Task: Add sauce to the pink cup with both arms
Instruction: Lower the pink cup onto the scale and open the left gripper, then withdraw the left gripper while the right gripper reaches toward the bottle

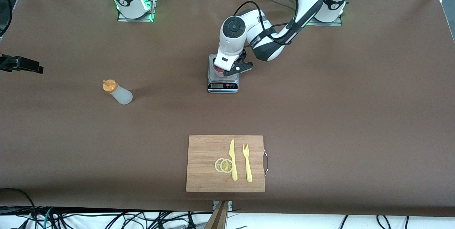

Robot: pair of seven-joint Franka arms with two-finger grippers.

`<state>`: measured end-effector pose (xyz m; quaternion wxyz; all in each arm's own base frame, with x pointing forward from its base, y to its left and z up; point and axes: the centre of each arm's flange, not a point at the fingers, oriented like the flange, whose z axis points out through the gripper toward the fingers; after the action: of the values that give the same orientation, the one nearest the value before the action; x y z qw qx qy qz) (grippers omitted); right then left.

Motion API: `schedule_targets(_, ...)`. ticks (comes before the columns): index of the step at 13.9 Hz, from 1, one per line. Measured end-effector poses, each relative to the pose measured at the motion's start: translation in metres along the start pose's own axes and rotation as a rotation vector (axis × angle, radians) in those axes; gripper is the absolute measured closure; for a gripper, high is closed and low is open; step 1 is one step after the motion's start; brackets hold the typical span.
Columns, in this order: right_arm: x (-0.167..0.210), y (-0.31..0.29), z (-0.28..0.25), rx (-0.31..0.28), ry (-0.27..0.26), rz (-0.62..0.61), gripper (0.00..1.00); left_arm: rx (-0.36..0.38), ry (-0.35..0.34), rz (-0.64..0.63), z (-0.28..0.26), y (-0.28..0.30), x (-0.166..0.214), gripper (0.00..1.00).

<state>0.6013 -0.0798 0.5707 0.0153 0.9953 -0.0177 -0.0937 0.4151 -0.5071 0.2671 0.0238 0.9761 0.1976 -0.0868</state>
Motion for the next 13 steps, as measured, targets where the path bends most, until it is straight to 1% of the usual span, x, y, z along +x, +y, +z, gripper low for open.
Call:
schedule_targets(3, 0.0, -0.002, 0.0, 0.0, 0.0, -0.003, 0.0, -0.004, 0.007, -0.006, -0.01, 0.002, 0.004, 0.18)
schedule_targets(5, 0.0, -0.002, 0.0, 0.0, 0.0, -0.003, 0.0, 0.0, 0.014, -0.008, -0.018, 0.002, 0.004, 0.16)
schedule_targets(6, 0.0, -0.002, 0.0, 0.0, 0.0, -0.003, 0.0, 0.002, 0.018, -0.008, -0.022, 0.002, 0.004, 0.11)
schedule_targets(7, 0.0, -0.003, 0.0, 0.0, 0.0, -0.004, 0.0, 0.006, 0.023, -0.01, -0.027, 0.001, 0.005, 0.11)
schedule_targets(8, 0.001, -0.004, 0.0, -0.001, -0.001, -0.007, 0.0, 0.007, 0.03, -0.015, -0.034, -0.001, 0.008, 0.06)
schedule_targets(11, 0.001, -0.007, 0.0, -0.001, -0.003, -0.013, 0.0, -0.006, 0.055, -0.048, -0.058, -0.01, 0.029, 0.05)
schedule_targets(13, 0.0, -0.007, 0.001, -0.001, -0.006, -0.023, 0.0, -0.007, 0.076, -0.06, -0.08, -0.024, 0.056, 0.05)
